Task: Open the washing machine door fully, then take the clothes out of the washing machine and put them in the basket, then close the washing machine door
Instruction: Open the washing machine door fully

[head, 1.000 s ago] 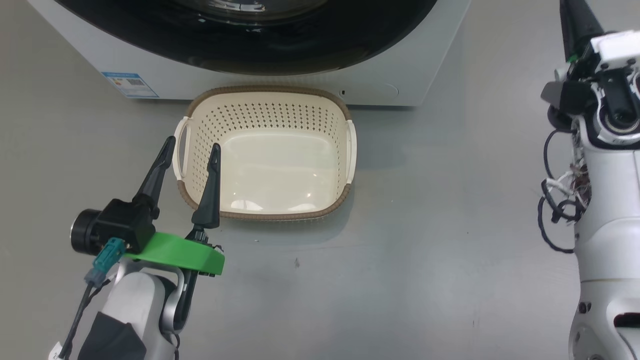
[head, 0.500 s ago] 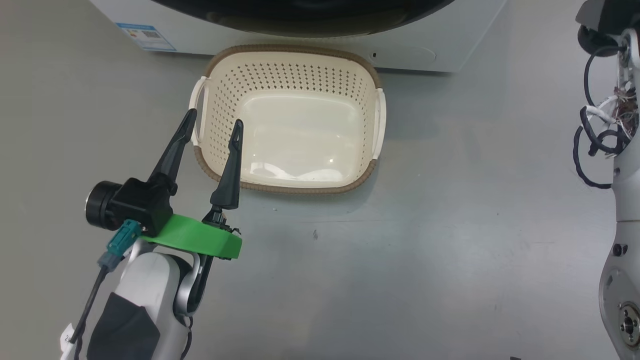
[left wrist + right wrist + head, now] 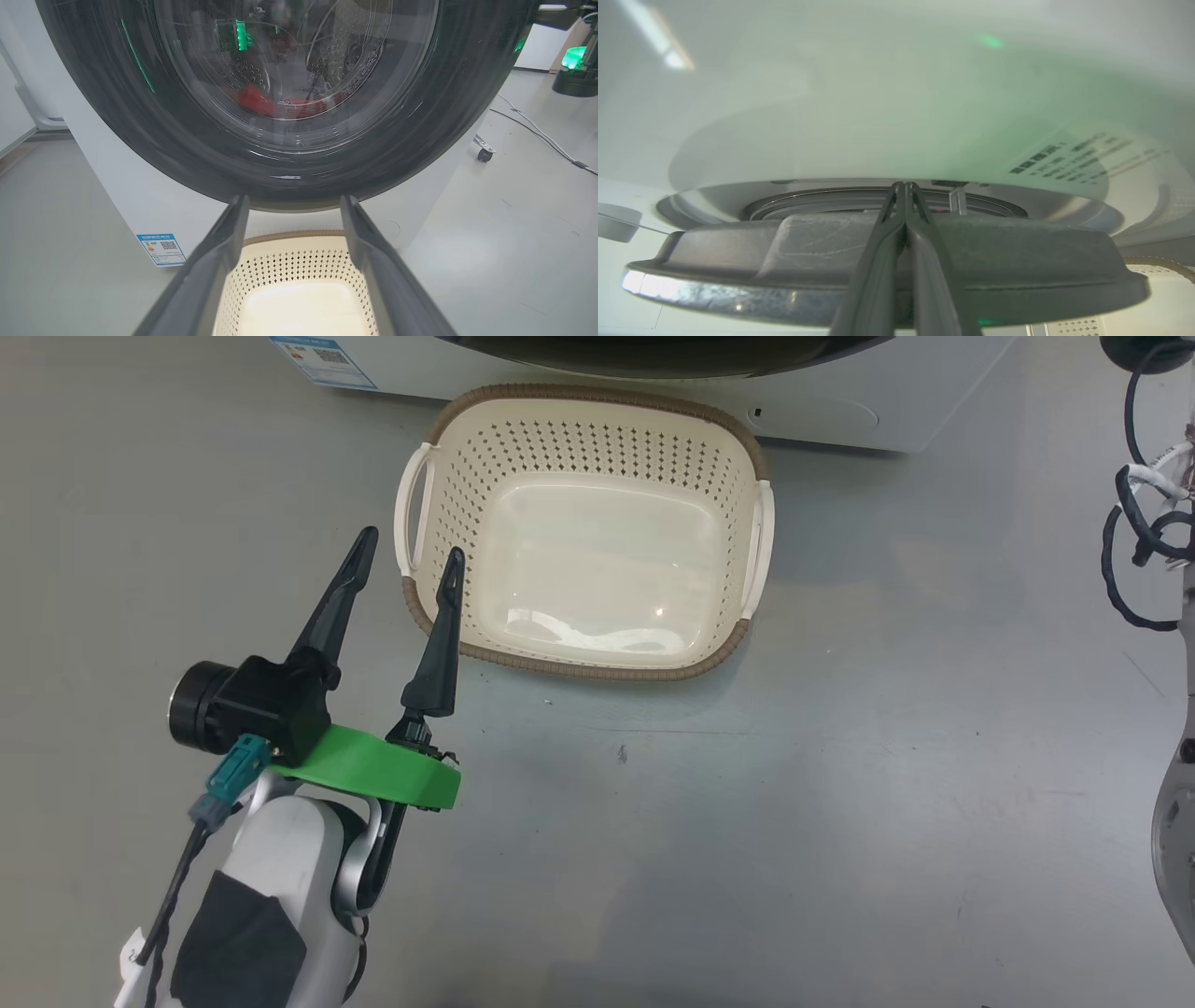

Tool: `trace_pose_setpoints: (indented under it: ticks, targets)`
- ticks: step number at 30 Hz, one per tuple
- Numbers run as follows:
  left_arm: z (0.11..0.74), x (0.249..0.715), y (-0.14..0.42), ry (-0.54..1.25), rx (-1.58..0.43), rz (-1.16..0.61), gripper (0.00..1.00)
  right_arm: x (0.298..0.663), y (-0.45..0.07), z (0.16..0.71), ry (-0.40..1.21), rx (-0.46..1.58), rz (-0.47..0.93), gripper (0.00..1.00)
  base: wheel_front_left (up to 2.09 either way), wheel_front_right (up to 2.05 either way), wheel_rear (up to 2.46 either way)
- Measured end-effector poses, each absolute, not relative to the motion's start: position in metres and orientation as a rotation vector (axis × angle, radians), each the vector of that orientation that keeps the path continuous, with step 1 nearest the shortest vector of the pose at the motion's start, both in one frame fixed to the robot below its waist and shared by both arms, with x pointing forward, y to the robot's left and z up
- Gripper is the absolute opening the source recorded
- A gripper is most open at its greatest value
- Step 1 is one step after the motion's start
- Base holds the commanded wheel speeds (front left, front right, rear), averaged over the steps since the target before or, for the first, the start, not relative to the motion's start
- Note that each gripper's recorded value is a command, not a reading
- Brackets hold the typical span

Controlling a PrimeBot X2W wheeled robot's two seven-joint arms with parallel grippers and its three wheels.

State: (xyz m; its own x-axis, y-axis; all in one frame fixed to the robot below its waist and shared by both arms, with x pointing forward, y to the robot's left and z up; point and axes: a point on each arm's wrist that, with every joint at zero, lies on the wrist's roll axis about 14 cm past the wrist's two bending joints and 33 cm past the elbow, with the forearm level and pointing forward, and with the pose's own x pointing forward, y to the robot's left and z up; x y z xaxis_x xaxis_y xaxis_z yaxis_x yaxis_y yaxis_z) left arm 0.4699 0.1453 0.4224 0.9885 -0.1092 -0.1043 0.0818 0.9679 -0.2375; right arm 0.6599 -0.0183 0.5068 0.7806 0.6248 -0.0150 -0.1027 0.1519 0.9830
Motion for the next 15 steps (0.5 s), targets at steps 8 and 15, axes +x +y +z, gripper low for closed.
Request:
trace_pose_setpoints:
  ticks: [8,15]
  targets:
    - [0.4220,0.4702,0.1479,0.118,-0.234,-0.088,1.00,0.6604,-0.0144,0.5047,0.518,1.313,0.579,0.00,0.00,0.00,0.00]
    - [0.4229,0.4713,0.1485,0.116,-0.235,-0.084,1.00,0.6557,-0.0137,0.5039,0.556,1.336,0.611,0.00,0.00,0.00,0.00]
